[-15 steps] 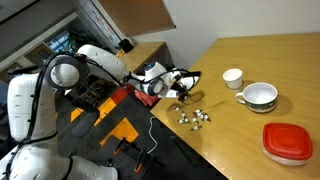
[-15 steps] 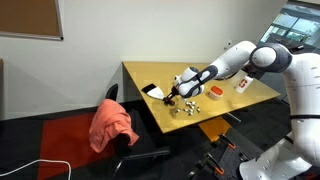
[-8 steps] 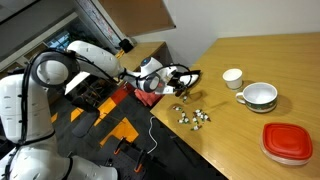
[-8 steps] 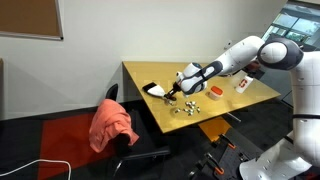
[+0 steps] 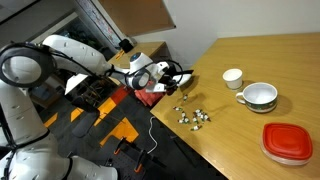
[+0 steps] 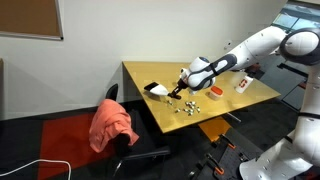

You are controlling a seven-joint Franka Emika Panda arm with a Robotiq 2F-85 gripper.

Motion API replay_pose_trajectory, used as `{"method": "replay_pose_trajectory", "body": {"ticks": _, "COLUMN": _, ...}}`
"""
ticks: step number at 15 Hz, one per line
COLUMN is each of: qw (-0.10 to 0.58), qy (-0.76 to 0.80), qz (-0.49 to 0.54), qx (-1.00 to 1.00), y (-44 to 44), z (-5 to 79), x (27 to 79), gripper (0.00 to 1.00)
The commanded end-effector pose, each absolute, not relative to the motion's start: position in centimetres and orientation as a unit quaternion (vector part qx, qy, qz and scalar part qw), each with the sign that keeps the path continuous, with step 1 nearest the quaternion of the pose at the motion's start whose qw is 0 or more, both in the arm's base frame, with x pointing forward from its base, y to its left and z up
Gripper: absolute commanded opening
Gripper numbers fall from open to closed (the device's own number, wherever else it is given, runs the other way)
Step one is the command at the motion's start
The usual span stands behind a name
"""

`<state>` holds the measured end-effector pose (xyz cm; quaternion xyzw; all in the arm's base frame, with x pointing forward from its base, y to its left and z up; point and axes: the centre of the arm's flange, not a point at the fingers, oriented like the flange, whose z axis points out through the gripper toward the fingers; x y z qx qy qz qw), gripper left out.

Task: Pick the brush and sweep the candy on the counter

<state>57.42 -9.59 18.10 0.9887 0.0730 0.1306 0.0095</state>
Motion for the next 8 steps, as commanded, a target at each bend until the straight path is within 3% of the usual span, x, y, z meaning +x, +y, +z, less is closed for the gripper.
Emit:
{"method": "replay_pose_trajectory", "body": {"ticks": 1, "qw": -0.018, "qy": 0.126, "qz": 0.095, "qx": 0.987, "y": -8.8, "z": 22.3, "x": 53.5, "gripper": 0.13}}
{"method": "replay_pose_trajectory", "body": {"ticks": 8, "qw": -0.022, "qy": 0.264, "qz": -0.046, "qx": 0.963, "y": -9.9, "z": 26.2, "x": 48.9, "gripper": 0.13}}
